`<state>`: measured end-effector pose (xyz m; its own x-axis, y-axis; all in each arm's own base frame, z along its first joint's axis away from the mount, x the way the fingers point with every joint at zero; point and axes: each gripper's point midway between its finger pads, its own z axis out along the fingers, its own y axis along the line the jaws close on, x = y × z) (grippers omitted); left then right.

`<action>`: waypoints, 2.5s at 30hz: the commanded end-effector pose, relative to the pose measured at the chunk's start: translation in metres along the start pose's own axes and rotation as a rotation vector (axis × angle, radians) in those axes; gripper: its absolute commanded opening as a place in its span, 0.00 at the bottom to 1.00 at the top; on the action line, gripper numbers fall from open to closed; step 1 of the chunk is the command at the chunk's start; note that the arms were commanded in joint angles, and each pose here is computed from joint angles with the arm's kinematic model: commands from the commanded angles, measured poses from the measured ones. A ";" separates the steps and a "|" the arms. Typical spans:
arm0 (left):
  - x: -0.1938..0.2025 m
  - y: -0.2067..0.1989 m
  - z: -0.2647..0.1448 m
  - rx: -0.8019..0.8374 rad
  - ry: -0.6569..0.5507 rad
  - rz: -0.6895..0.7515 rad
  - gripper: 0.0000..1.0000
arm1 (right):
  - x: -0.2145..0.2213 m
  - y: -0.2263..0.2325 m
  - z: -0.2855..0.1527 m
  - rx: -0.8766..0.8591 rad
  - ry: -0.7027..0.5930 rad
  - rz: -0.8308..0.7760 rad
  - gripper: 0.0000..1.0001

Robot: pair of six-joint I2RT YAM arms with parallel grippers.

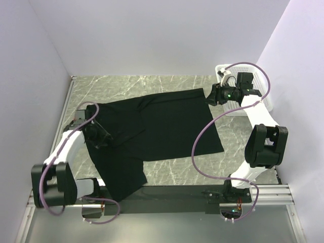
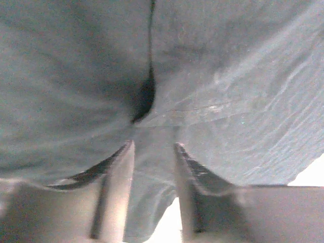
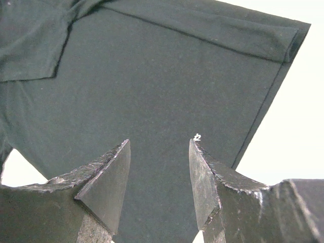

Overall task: Fold and stack the t-shirts
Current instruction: Fold the tshirt

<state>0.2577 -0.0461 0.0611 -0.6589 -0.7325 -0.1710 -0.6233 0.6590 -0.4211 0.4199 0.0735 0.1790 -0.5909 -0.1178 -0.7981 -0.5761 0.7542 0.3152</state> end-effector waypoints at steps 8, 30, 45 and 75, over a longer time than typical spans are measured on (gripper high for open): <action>-0.118 -0.027 -0.061 0.133 -0.384 -0.058 0.67 | -0.019 -0.025 0.016 0.054 0.047 -0.079 0.57; -0.280 -0.059 0.054 0.098 -0.369 -0.104 0.48 | -0.025 -0.054 0.060 0.064 0.170 -0.144 0.57; -0.280 -0.051 0.073 0.073 -0.333 -0.128 0.36 | -0.026 -0.057 0.064 0.063 0.172 -0.115 0.57; -0.337 -0.034 0.089 0.083 -0.357 -0.196 0.01 | -0.035 -0.074 0.088 0.050 0.199 -0.625 0.57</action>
<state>0.5278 0.1570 0.0379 -0.3467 -0.8706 -0.3490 -0.7037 0.4874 -0.5169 0.5161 0.0660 0.1322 -0.4429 -0.5394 -0.7162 -0.7501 0.6604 -0.0336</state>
